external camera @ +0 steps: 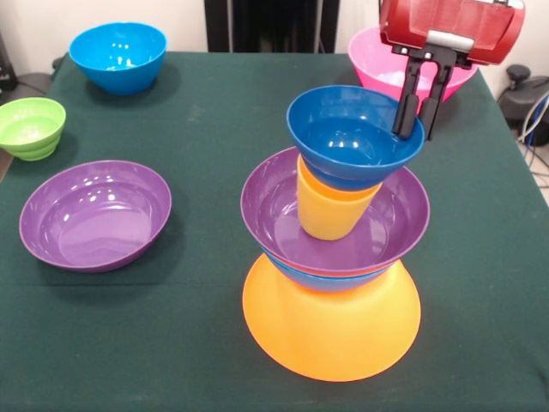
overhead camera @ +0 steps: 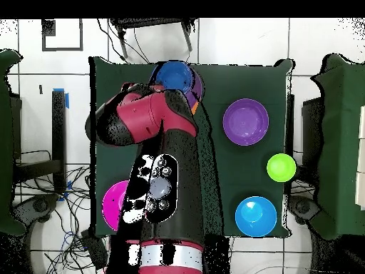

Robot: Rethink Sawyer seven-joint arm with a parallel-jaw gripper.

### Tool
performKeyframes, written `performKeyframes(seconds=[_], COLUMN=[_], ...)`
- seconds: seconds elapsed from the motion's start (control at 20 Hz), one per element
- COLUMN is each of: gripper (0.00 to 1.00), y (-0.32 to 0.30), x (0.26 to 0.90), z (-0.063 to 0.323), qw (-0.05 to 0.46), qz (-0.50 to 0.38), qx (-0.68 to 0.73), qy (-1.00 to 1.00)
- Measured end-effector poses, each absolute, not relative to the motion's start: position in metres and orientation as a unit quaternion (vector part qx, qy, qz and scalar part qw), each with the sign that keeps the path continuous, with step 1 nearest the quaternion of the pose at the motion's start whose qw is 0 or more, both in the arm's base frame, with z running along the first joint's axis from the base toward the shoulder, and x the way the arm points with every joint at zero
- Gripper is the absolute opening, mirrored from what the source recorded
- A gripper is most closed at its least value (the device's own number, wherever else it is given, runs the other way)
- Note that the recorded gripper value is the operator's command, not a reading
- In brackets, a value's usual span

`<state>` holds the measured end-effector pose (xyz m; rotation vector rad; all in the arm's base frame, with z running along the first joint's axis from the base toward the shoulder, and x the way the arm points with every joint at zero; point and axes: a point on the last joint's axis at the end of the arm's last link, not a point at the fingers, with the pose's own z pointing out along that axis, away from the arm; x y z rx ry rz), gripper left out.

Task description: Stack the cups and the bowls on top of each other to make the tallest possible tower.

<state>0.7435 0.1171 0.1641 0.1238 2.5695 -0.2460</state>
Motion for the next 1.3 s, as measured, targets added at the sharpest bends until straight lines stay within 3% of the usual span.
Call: performKeyframes(seconds=[1.3], gripper=[0.00], y=[0.1187], x=[0.7364], z=[0.1666], qw=[0.272], qz=[-0.085], qx=[0.047], qy=[0.958])
